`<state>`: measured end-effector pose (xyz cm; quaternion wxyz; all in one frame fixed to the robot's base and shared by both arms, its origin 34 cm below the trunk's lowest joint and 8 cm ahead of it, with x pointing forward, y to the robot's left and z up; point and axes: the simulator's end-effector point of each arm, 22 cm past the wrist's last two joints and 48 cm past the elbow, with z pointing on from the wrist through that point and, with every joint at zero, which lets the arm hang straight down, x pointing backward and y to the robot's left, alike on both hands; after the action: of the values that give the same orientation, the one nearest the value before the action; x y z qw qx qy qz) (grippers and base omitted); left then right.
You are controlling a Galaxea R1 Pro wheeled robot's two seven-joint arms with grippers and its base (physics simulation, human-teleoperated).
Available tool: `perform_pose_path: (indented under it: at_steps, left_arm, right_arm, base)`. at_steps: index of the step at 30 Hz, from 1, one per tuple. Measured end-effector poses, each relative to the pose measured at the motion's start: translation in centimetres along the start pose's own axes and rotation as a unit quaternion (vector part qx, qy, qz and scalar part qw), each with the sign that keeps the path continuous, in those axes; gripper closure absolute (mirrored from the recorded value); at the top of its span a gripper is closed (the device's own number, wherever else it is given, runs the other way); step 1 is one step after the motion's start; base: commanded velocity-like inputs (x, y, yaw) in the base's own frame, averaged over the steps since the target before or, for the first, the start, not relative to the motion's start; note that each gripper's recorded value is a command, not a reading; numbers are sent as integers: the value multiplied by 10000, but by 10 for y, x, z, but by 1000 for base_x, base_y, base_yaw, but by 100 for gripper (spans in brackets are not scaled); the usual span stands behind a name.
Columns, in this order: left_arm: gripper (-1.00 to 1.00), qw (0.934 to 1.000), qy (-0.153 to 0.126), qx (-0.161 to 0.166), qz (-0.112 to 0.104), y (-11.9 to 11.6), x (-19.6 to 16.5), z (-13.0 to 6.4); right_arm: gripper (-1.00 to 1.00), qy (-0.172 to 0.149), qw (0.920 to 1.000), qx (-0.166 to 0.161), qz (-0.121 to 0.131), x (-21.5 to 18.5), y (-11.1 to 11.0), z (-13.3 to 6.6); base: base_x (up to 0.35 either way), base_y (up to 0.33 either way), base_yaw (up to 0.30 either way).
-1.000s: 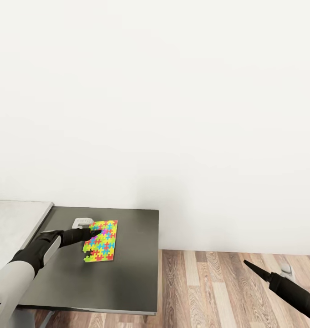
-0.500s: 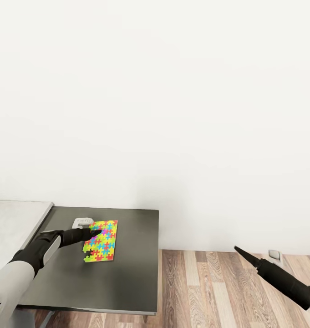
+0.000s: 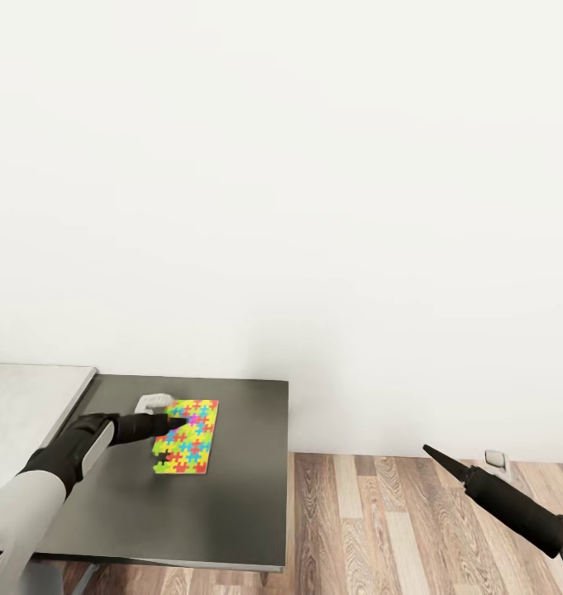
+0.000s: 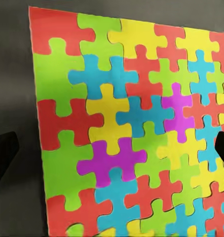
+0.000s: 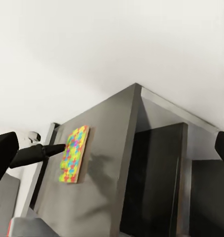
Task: Put all the toys in the child's room - the three board games (two on the bed and one on the table), the two jigsaw puzzles on the table, and the tennis ball on the table - inside the toy box on the table in the child's room.
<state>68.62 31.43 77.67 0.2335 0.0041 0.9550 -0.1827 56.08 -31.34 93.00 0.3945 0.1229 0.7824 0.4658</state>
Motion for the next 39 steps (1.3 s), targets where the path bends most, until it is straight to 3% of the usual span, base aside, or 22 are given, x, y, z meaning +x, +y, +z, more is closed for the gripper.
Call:
perform_pose_path:
  at_steps: [5,11,31,39]
  left_arm:
    - [-100,10000,29,22,-18,-3,-1,0]
    - [-100,10000,38,33,-16,-4,-1,0]
    - [-100,10000,46,61,-17,-8,0,2]
    - [-100,9997,48,216,-39,-23,1,8]
  right_arm:
    - [-100,5,9996,277,93,-3,-14,6]
    - [-100,370,9964,678,335,14,-29,19]
    - [-100,469,9959,704,329,16,-27,27]
    - [-100,464,9962,672,318,16,-25,28]
  base:
    - [0,0,0]
    - [0,0,0]
    - [0,0,0]
    - [0,0,0]
